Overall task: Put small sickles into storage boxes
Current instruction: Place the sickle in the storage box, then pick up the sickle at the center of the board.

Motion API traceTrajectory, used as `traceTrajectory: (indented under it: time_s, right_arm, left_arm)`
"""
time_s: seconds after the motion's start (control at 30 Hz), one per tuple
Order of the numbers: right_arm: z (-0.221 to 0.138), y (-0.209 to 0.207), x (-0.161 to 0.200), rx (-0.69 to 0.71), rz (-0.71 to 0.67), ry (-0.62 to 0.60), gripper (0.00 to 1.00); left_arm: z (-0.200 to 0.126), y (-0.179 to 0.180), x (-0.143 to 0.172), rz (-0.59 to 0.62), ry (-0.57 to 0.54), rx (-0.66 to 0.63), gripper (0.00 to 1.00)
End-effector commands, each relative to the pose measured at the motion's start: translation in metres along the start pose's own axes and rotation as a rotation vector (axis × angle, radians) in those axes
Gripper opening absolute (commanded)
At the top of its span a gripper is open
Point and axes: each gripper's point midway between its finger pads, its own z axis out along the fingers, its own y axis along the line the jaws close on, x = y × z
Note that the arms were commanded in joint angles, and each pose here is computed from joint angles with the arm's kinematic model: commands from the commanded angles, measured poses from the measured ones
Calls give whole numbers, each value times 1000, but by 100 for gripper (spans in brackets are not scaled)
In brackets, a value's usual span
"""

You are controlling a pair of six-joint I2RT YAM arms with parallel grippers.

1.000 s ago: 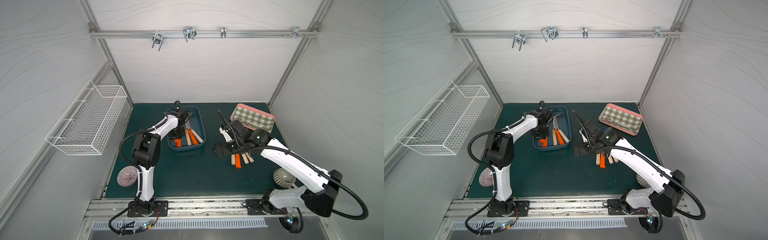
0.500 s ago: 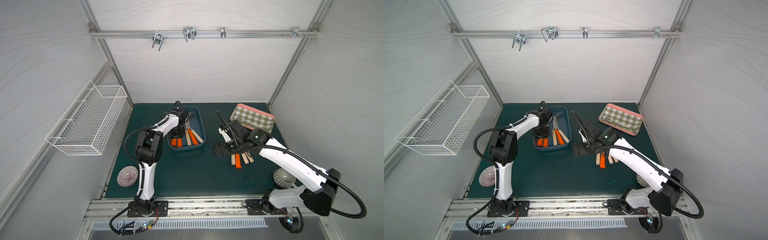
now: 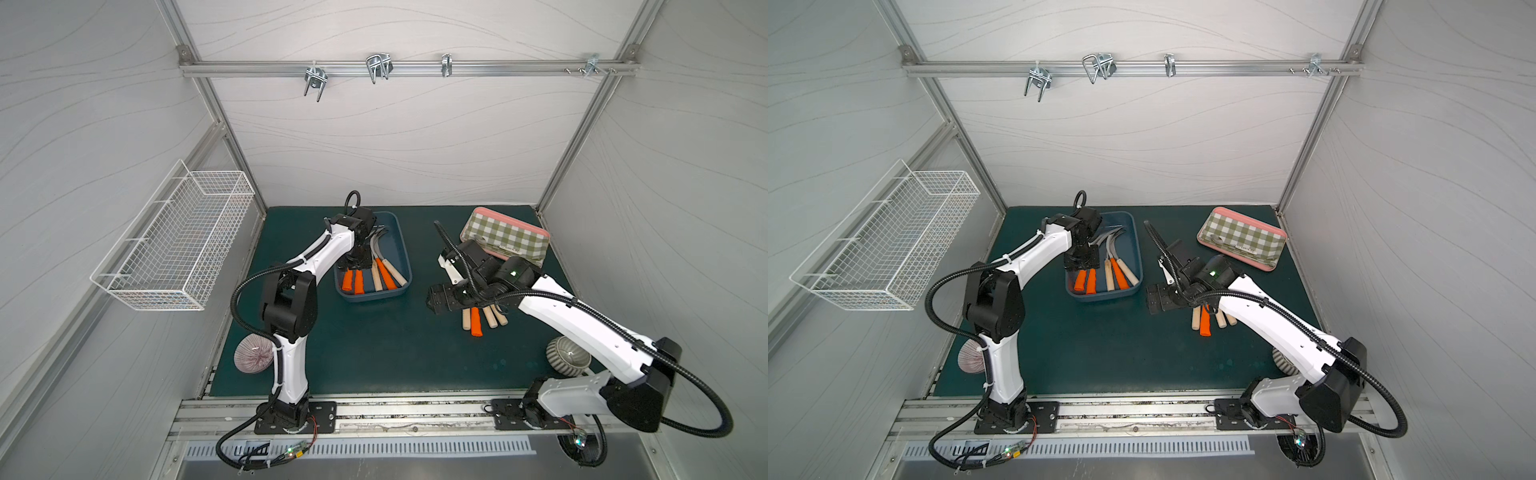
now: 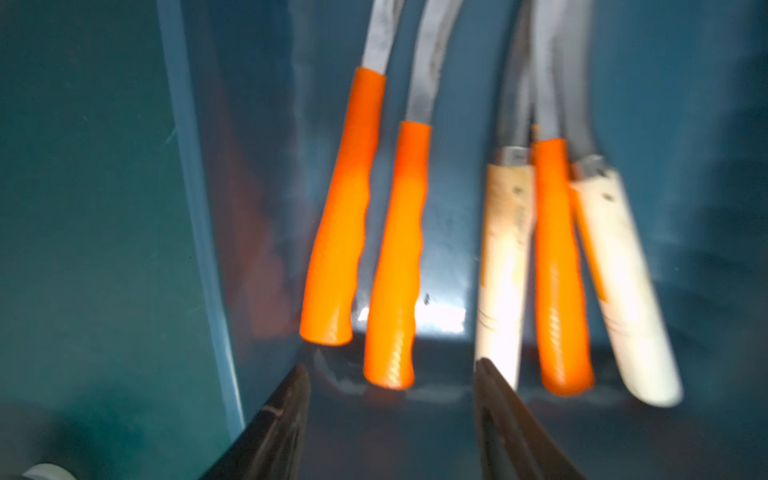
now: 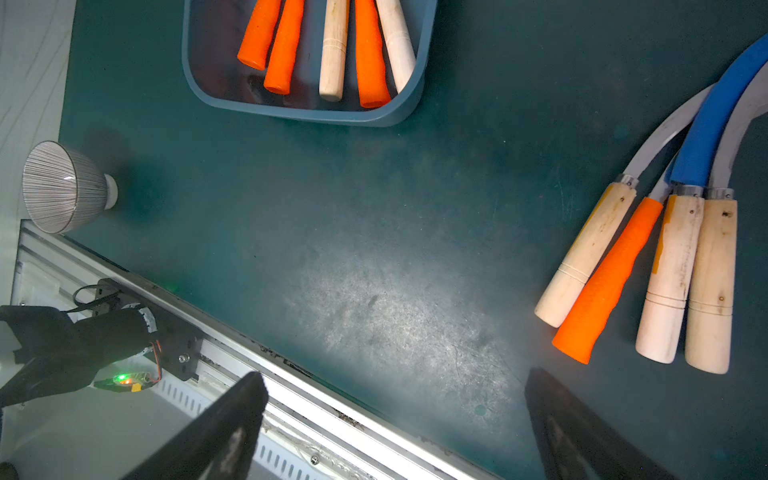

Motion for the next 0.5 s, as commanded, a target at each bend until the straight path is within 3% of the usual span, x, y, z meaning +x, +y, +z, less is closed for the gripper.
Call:
traceTrajectory:
  time_s: [0.0,0.47]
  right_arm:
    - [-3,-13,9,30,36,20,99]
    - [2,-61,28,172,157,86,99]
  left_arm:
    - [-28,-9,11,6,-23,46,66]
    - [-66,-31,75,81,-23,231,93]
